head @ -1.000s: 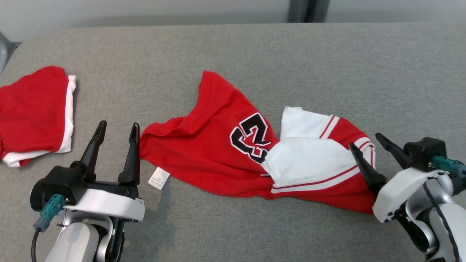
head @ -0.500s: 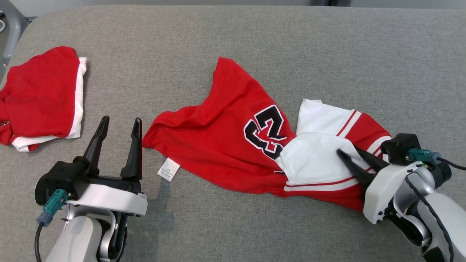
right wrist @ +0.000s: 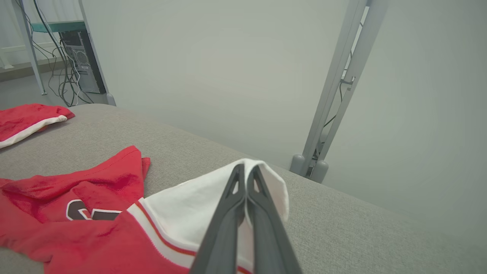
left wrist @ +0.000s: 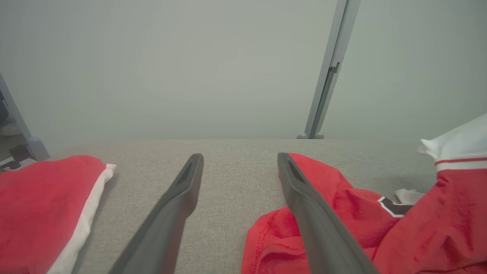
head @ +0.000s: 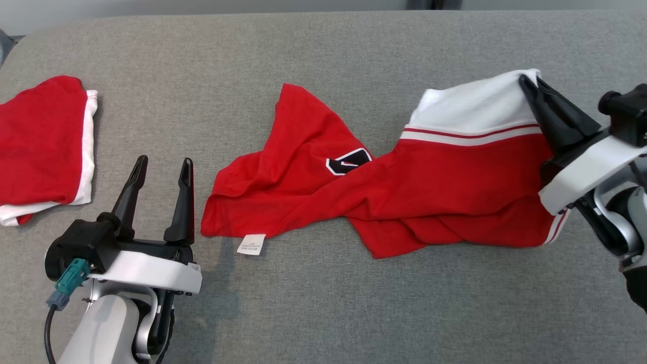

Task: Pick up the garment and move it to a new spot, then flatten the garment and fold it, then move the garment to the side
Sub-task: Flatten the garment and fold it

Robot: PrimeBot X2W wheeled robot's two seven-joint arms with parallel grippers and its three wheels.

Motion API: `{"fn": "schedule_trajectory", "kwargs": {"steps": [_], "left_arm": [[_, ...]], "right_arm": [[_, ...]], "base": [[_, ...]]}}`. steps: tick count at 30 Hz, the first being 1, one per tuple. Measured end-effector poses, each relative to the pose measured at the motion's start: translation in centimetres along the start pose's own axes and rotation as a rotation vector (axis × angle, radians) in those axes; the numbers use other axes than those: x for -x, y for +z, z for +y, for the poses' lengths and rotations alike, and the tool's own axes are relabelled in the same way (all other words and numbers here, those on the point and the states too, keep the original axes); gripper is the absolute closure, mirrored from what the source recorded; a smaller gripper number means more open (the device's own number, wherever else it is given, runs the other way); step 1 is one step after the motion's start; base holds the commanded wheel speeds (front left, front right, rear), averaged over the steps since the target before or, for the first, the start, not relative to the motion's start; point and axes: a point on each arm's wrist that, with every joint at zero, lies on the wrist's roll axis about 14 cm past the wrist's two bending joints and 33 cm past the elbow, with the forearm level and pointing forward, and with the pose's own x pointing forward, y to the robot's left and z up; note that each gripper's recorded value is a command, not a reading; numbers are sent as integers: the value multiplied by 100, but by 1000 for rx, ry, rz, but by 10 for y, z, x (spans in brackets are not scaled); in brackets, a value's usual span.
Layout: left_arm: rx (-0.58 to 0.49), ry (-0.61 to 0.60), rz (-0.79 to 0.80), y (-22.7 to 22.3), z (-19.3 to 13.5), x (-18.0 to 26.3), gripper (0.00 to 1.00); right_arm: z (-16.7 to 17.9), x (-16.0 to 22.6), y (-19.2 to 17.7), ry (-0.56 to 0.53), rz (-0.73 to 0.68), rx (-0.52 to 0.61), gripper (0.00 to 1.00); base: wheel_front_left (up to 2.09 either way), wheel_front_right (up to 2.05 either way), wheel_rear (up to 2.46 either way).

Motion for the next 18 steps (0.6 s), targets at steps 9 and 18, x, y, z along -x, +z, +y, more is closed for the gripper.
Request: {"fn": "schedule_trajectory", "kwargs": {"steps": [9, 18], "left_arm": [[11, -30, 3, -3, -11, -6, 0], [9, -60, 12, -7, -19, -10, 0]], "right_arm": [[50, 30, -41, 125, 86, 15, 100], [82, 123, -123, 130, 337, -41, 100]], "base": [[0, 0, 0], [0, 0, 0]]}}
